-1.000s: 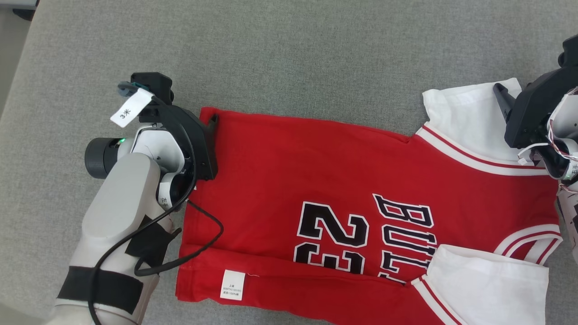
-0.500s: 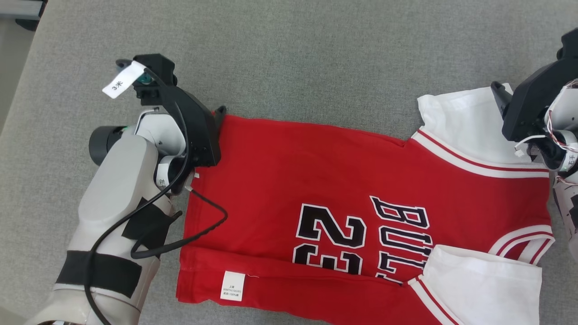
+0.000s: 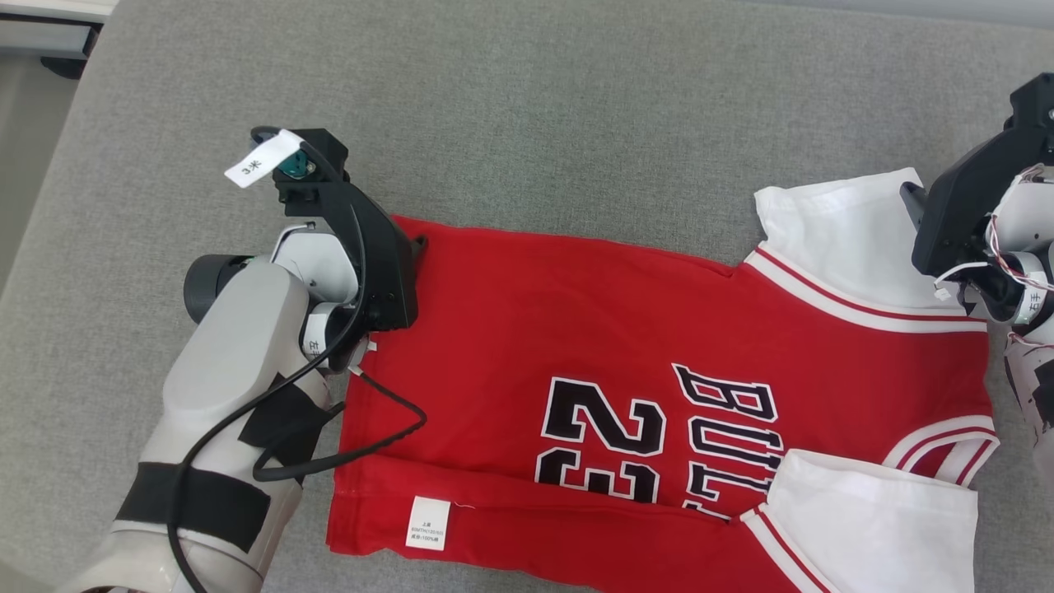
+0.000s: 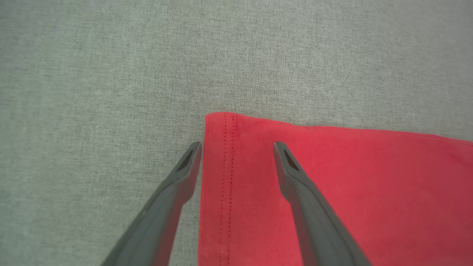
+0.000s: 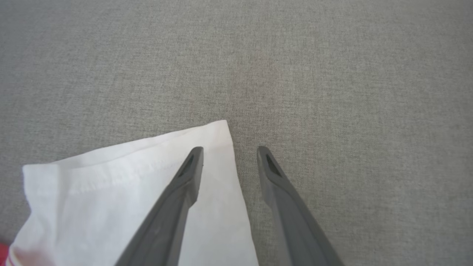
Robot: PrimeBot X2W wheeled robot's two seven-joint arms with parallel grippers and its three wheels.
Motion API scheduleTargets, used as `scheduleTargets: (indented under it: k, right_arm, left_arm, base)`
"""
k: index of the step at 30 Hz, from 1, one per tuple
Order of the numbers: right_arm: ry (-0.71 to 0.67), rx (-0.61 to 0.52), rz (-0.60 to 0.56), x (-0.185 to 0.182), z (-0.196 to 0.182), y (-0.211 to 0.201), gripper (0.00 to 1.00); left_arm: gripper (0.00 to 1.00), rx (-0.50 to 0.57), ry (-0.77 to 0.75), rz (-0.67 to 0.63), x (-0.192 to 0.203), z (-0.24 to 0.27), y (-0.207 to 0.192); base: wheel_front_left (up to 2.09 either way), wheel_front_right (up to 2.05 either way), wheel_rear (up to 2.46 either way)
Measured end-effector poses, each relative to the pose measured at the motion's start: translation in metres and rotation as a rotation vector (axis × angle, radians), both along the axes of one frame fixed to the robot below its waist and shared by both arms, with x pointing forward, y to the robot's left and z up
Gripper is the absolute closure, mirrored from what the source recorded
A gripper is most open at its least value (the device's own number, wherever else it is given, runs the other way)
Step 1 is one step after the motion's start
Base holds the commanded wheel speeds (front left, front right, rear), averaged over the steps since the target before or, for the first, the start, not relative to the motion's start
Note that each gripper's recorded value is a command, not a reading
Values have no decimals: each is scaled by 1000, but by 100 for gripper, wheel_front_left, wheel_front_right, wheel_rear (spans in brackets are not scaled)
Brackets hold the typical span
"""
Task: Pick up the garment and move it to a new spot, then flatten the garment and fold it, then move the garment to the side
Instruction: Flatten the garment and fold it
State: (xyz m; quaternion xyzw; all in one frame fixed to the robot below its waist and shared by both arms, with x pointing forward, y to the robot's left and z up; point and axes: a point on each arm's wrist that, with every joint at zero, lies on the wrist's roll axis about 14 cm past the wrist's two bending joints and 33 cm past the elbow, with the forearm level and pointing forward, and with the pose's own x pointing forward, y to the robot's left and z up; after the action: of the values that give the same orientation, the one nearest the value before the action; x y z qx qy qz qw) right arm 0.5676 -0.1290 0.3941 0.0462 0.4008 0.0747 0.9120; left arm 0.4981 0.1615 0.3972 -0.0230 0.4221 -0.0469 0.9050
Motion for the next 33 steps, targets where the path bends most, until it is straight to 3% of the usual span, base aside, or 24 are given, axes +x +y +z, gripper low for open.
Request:
scheduleTargets:
  k: [3, 9, 14, 16, 18, 19, 21, 22, 24, 26, 27, 28, 33]
  right_arm:
    - [2, 0, 4, -1, 2, 2, 32]
    - [21, 3, 12, -1, -3, 8, 26]
    - [41, 3, 9, 0, -11, 9, 27]
    - [44, 2, 6, 0, -13, 8, 34]
    - [48, 1, 4, 0, -15, 8, 52]
    - [50, 0, 4, 0, -15, 8, 54]
    - [52, -2, 3, 0, -16, 7, 60]
    - [52, -3, 3, 0, -16, 6, 65]
    - [53, -5, 2, 0, -17, 5, 66]
    - [53, -10, 2, 0, -17, 5, 63]
    - [52, -12, 2, 0, -17, 5, 62]
    - [52, -12, 2, 0, -17, 4, 62]
    - [50, -14, -2, 1, -16, 4, 56]
  left_arm:
    - [0, 4, 4, 0, -3, 2, 0]
    - [0, 10, 22, -4, -6, -1, -2]
    - [0, -4, 40, 4, -7, -7, -4]
    - [0, -5, 43, 0, -7, -9, -5]
    - [0, -3, 50, -7, -7, -10, -6]
    - [3, -3, 53, -9, -8, -11, -7]
    - [31, -3, 58, -10, -8, -12, -7]
    - [51, -3, 60, -8, -8, -12, -7]
    - [55, -7, 60, -7, -8, -12, -8]
    - [47, -7, 56, -7, -7, -10, -8]
    - [15, -6, 51, -6, -6, -9, -8]
    - [3, -6, 47, -6, -5, -9, -8]
    - [0, -1, 29, 9, 2, -4, -5]
  base:
    - [0, 0, 0]
    - [0, 0, 0]
    - [0, 0, 0]
    - [0, 0, 0]
    - [0, 0, 0]
    - [0, 0, 0]
    - [0, 0, 0]
    - [0, 0, 0]
    - [0, 0, 0]
    - [0, 0, 0]
    - [0, 0, 0]
    - [0, 0, 0]
    - [0, 0, 0]
